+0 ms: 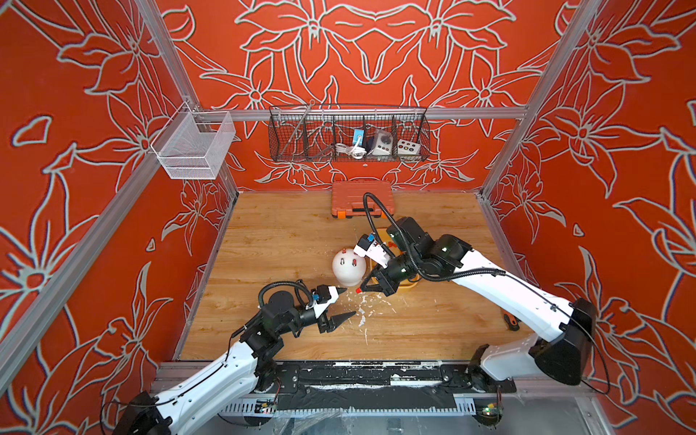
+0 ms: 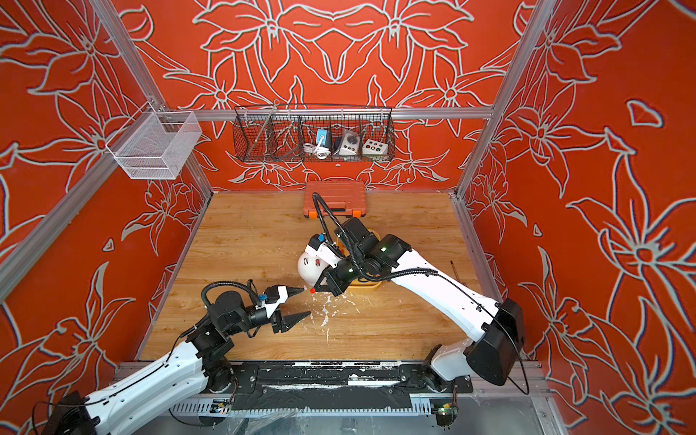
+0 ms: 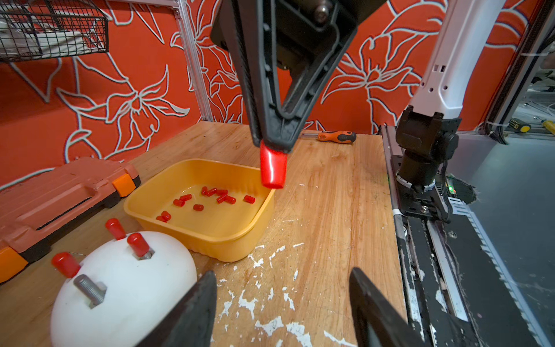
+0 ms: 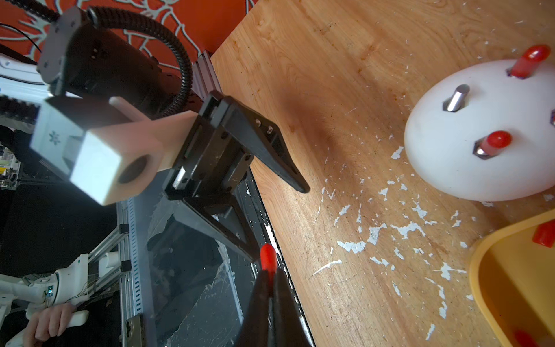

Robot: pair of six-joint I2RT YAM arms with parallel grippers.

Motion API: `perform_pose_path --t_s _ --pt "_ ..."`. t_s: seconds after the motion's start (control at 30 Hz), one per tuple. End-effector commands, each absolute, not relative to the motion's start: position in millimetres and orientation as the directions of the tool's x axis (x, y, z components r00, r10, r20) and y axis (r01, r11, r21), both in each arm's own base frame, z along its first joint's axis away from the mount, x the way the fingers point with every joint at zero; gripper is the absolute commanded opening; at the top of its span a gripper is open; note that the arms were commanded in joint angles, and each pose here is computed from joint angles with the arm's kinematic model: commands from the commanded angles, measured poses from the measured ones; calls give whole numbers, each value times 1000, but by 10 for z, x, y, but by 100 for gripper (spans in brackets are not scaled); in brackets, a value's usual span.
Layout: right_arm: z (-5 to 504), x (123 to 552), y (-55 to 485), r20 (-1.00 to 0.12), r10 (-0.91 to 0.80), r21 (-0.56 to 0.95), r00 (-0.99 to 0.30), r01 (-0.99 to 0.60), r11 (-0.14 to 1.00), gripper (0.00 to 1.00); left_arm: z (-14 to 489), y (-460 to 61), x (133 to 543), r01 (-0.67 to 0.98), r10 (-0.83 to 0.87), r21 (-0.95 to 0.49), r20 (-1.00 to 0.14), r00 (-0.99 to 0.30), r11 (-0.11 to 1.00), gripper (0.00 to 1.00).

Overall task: Cover the protruding screws with screw protection sleeves
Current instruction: Pick up the screw protection sleeve from the storage box.

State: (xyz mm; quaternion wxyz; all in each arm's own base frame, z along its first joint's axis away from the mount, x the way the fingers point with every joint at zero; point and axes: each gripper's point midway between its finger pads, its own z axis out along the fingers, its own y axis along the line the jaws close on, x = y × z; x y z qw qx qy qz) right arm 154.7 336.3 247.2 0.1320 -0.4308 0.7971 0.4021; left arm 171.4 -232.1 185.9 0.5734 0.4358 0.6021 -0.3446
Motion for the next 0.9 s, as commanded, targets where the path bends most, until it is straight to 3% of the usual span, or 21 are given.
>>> perform_pose_path --t_s 0.0,0.47,0.87 --pt "2410 1549 3458 -553 -573 536 -605 -785 310 0 2035 -2369 1691 925 108 132 -989 99 357 68" --pt "2169 1407 3621 -494 -634 564 -595 -774 288 0 2067 -2335 1691 915 102 144 -988 113 378 65" --pt "2130 1425 3676 -492 -638 564 -592 -775 285 0 2073 -2333 1638 921 109 153 -987 121 358 33"
